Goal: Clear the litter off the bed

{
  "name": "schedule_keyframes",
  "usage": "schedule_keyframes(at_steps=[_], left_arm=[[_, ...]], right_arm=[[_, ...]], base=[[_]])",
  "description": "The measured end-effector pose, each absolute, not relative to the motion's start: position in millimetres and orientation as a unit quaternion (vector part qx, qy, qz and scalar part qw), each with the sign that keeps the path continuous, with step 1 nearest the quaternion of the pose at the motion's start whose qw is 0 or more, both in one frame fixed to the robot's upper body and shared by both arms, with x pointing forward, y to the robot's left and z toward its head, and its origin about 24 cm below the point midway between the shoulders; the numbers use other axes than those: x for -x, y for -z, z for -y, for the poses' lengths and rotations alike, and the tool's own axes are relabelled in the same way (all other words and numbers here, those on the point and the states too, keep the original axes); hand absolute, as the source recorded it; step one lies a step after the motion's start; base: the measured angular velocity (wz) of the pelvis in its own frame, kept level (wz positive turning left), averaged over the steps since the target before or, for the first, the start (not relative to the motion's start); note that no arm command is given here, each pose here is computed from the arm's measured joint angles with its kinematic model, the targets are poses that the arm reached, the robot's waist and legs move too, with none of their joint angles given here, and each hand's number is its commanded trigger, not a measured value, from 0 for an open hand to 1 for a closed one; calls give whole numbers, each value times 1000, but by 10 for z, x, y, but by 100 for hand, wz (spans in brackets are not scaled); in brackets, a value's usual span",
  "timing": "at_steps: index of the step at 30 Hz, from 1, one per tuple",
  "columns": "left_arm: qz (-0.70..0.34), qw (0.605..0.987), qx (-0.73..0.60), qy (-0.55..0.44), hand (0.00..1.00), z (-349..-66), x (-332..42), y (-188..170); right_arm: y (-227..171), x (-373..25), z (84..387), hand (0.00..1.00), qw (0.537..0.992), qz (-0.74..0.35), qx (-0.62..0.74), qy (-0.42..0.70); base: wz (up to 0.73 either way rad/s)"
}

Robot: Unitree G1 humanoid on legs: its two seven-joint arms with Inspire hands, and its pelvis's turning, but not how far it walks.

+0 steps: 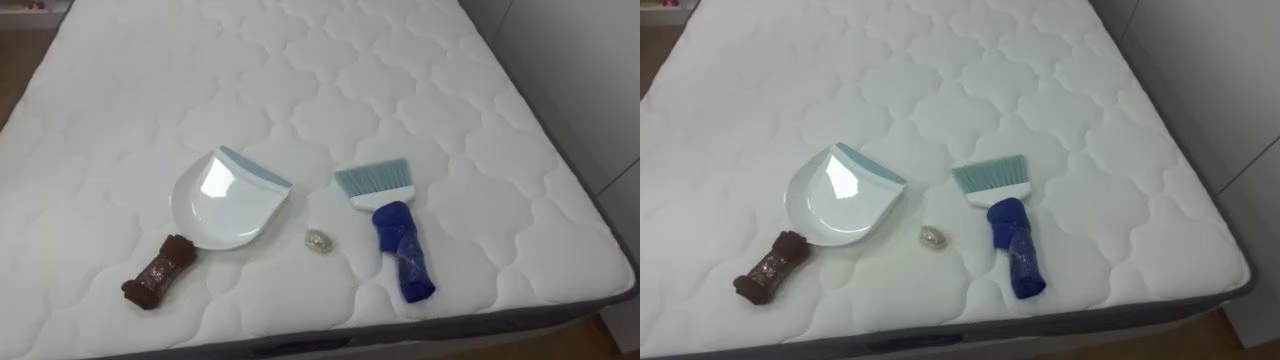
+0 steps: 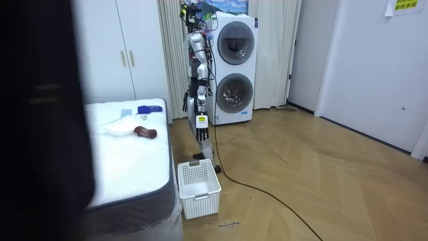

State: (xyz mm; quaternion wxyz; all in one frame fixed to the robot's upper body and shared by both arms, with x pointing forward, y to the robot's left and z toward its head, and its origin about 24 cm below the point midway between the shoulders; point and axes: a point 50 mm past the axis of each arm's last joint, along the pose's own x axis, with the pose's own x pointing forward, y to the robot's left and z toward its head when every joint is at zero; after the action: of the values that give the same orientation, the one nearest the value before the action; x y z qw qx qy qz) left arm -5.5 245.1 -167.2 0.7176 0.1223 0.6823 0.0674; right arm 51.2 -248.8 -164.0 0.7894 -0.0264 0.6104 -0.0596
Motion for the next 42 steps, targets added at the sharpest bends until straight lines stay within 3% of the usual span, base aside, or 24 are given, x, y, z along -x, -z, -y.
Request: schedule_keyframes(at_steps=[27,32,42], left_arm=[[-681,719,-127,-58,0,-2465,33,1669],[-642,745,-153,-99,0,-2538,-153,1632],[-434,853,-220,-189,0,-2620,-1093,1320]], right_arm=[[1650,-498,2455,0,788,-613,21,52],[1649,-512,2449,0,792,-609,26,48],[1627,-599,2457,0,811,-582,36,48]], base=[[1],[7],[2]])
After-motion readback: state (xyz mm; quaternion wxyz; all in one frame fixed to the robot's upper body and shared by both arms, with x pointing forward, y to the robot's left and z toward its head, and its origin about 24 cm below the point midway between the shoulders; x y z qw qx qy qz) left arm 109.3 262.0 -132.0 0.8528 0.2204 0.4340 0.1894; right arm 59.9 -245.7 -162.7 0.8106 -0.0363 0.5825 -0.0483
